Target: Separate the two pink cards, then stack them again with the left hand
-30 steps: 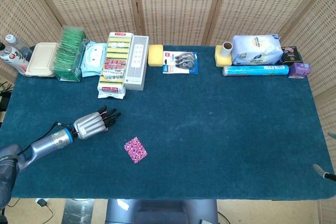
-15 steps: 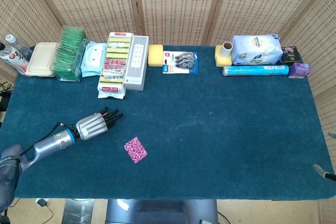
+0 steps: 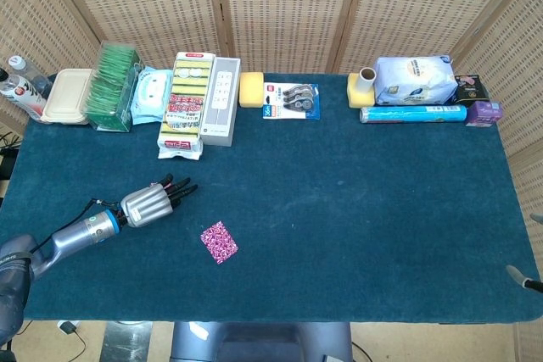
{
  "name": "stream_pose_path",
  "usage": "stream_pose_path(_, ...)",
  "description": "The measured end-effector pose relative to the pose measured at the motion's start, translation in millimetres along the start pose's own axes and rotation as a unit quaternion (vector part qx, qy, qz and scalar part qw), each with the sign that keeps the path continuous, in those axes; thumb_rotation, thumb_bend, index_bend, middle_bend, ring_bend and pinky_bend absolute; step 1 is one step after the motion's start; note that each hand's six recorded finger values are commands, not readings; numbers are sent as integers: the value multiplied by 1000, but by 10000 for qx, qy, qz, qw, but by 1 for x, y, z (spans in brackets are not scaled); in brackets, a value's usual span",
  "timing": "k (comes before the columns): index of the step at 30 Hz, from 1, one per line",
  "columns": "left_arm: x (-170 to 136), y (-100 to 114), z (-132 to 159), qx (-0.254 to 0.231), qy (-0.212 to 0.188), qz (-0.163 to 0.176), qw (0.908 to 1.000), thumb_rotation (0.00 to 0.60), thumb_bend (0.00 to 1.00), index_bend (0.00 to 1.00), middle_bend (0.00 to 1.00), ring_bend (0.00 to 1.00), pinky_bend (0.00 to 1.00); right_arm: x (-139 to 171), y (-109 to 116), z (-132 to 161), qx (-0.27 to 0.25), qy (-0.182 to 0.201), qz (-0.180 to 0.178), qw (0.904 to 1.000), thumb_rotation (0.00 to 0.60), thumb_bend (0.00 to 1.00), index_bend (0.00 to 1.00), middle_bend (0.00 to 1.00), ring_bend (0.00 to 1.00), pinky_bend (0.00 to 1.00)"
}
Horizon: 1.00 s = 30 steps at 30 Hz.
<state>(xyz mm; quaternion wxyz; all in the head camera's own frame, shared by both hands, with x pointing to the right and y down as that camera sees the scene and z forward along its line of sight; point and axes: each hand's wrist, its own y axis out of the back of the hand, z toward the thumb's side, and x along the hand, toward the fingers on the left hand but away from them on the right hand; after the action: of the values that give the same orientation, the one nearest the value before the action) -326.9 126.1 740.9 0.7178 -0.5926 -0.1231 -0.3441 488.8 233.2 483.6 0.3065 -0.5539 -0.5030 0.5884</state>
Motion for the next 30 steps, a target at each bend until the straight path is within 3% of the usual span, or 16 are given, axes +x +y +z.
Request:
stream_pose_path(19,10,28,-2,5,-5,489,9988,600,210,497,0,0,271,0,0,0,-41,1,21,10000,600,0,205,17,0,0)
stream_pose_path(30,23,65,22,-656,35,750,9950,600,217,496,0,0,283,0,0,-1,-51,3,36,10000,600,0,204,17,0,0)
